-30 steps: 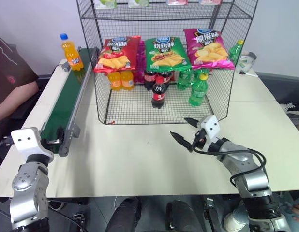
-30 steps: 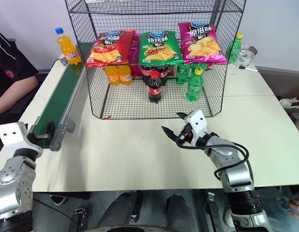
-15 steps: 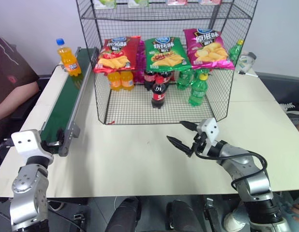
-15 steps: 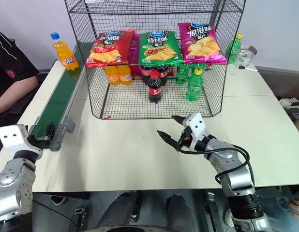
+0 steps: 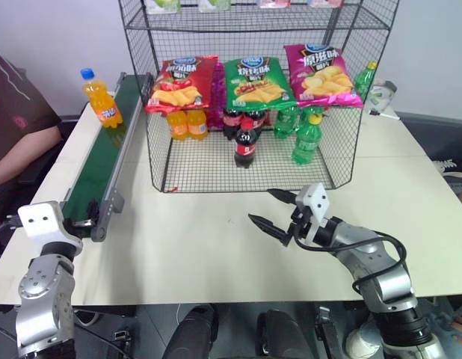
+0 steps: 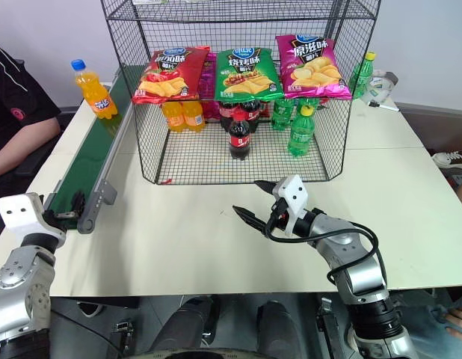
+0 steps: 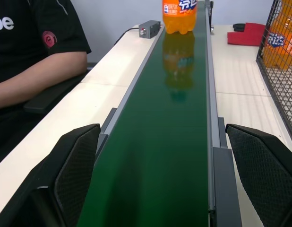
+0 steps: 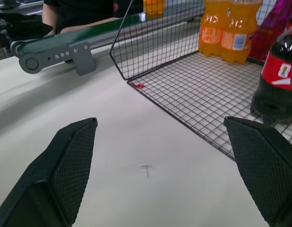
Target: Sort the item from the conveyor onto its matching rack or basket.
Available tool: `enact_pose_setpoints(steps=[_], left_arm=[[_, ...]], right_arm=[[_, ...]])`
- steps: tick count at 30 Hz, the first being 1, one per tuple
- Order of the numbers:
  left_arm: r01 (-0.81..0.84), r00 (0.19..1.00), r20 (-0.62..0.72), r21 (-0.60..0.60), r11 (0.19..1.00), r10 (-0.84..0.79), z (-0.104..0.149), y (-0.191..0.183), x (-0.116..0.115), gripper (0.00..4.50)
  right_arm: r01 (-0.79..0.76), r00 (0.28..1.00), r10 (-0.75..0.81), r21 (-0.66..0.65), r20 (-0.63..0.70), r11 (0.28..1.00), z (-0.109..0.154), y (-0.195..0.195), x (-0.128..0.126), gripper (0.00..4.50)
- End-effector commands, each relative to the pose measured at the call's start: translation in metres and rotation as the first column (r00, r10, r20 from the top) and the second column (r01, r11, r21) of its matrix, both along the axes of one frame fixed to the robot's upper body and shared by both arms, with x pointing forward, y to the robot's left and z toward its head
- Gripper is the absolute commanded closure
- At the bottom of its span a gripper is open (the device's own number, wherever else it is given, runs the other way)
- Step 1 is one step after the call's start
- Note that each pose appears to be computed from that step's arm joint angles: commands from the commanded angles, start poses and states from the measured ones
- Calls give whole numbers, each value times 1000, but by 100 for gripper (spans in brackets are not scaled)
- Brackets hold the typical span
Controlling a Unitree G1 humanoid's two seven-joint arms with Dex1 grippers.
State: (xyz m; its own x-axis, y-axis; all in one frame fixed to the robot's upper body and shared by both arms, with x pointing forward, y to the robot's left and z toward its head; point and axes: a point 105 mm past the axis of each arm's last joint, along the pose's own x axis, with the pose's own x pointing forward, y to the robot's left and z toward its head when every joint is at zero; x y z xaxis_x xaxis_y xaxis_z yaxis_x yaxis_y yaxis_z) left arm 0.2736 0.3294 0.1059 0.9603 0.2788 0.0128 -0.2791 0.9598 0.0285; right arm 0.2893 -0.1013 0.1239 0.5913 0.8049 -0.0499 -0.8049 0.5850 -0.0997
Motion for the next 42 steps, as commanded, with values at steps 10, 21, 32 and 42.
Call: enact_pose_setpoints(steps=[10,21,32,42], left_arm=[[17,999,43,42,999,-18,14,-1,9,5],[20,999,47,39,999,-22,14,-2,10,5],[24,998,51,36,999,-26,16,-3,9,5],[19,998,59,45,999,-22,19,-2,9,5]], right_arm=[[-85,993,84,6,81,996,18,23,-1,0],[-86,992,87,-9,89,996,19,25,0,0],[-85,992,86,-7,88,996,20,26,-1,0],[-83,993,84,-5,86,996,20,26,-1,0]])
